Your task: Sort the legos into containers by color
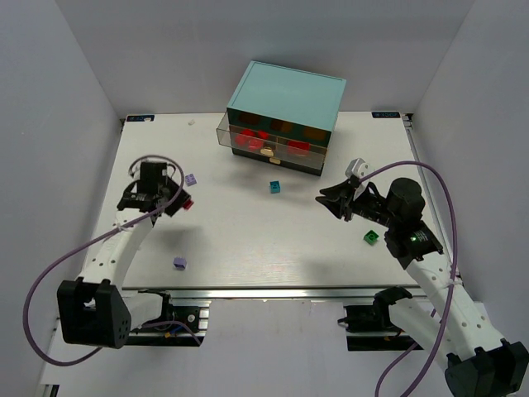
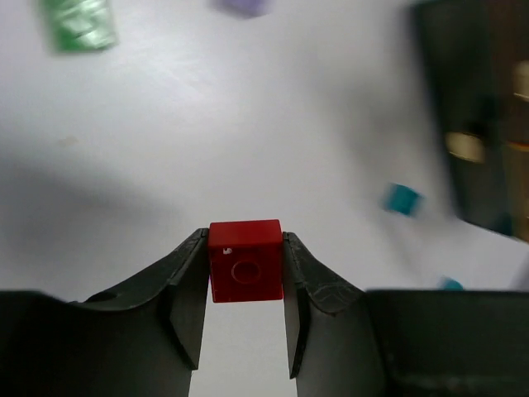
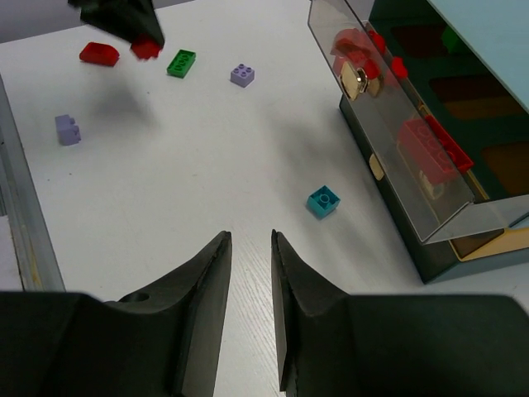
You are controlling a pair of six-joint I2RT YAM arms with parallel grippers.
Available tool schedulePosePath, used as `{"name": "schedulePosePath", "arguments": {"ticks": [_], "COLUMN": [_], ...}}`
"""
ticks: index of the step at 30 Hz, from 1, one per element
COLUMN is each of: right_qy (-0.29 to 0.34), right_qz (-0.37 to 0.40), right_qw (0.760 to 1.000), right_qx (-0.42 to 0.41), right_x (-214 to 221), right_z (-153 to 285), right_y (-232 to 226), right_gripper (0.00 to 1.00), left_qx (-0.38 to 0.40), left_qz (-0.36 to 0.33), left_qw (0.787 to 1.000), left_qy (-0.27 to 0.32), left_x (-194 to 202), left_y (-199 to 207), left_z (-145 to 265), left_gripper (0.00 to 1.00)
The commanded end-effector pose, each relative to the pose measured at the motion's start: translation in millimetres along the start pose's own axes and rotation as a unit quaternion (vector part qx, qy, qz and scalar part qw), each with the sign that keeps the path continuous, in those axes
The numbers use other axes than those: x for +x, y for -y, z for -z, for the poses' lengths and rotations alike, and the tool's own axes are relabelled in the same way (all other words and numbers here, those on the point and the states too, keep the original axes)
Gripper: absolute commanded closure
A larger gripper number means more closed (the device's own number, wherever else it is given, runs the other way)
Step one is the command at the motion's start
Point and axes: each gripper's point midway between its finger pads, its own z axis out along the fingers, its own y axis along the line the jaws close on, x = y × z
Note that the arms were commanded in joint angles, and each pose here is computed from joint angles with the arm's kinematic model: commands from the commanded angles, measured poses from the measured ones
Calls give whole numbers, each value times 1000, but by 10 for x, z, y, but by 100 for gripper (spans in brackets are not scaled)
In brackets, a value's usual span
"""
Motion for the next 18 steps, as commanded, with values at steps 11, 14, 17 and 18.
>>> {"name": "schedulePosePath", "arguments": {"ticks": [11, 14, 17, 18], "right_qy": [-2, -3, -5, -5], "right_qz": [23, 23, 21, 20], "right_qw": [999, 999, 999, 999], "right_qx": [40, 42, 39, 38], "right_x": [58, 71, 94, 100], "right_z": [0, 11, 3, 3], "right_y": [245, 263, 263, 257], "right_gripper": [68, 68, 68, 68], "left_qx": [358, 366, 366, 358], "left_qz": [-144, -145, -144, -143], "left_qw": [922, 919, 919, 923], "left_qy": [-4, 4, 7, 4], "left_x": [-600, -677, -710, -712], "left_y": [2443, 2756, 3007, 3021], "left_z": [1034, 1024, 946, 877], "left_gripper": [100, 100, 100, 100]}}
